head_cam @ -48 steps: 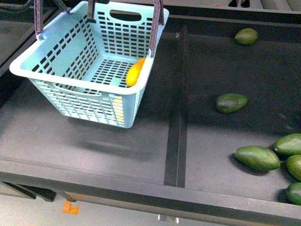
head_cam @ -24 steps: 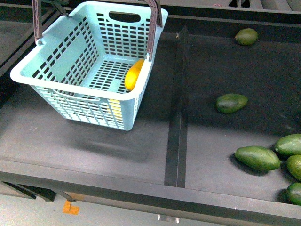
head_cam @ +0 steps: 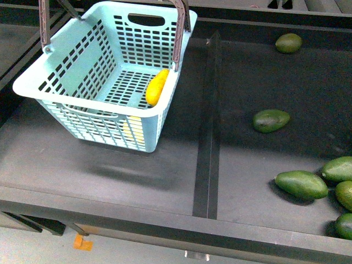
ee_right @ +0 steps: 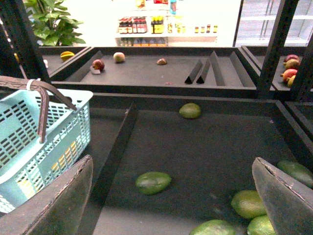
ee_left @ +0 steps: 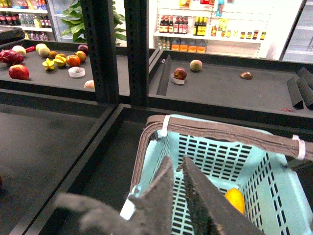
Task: Pick lemon and mango into basket
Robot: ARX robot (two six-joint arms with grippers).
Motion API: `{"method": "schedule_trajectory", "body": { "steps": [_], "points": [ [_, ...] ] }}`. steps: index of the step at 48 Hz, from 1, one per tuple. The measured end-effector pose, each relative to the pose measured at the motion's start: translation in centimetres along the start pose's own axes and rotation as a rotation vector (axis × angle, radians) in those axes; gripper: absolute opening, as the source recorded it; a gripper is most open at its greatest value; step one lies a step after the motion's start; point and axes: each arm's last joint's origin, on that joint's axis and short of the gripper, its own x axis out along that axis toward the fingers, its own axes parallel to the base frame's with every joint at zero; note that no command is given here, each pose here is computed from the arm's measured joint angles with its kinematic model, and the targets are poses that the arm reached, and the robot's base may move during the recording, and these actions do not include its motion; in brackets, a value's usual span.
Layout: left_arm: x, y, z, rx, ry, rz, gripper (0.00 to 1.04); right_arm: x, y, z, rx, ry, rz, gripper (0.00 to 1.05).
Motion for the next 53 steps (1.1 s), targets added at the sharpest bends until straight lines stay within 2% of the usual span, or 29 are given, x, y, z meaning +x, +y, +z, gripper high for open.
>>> {"method": "schedule_trajectory", "body": {
  "steps": [11, 19, 27, 53],
  "points": [
    [-5.5, 1.8, -1.1, 0.013, -0.003, 0.009, 0.04, 0.0, 0.0, 0.0, 0.0, 0.0, 0.0, 0.96],
    [-8.1, 2.8, -1.6, 0.017, -0.001, -0.019, 0.04, 0.0, 0.0, 0.0, 0.0, 0.0, 0.0, 0.96],
    [-10.3, 3.5, -2.9, 0.019, 0.01, 0.005, 0.04, 0.0, 0.0, 0.0, 0.0, 0.0, 0.0, 0.96],
    [-14.6, 3.4, -2.1, 0.02, -0.018, 0.005, 0.04, 0.0, 0.0, 0.0, 0.0, 0.0, 0.0, 0.96]
  ]
}}
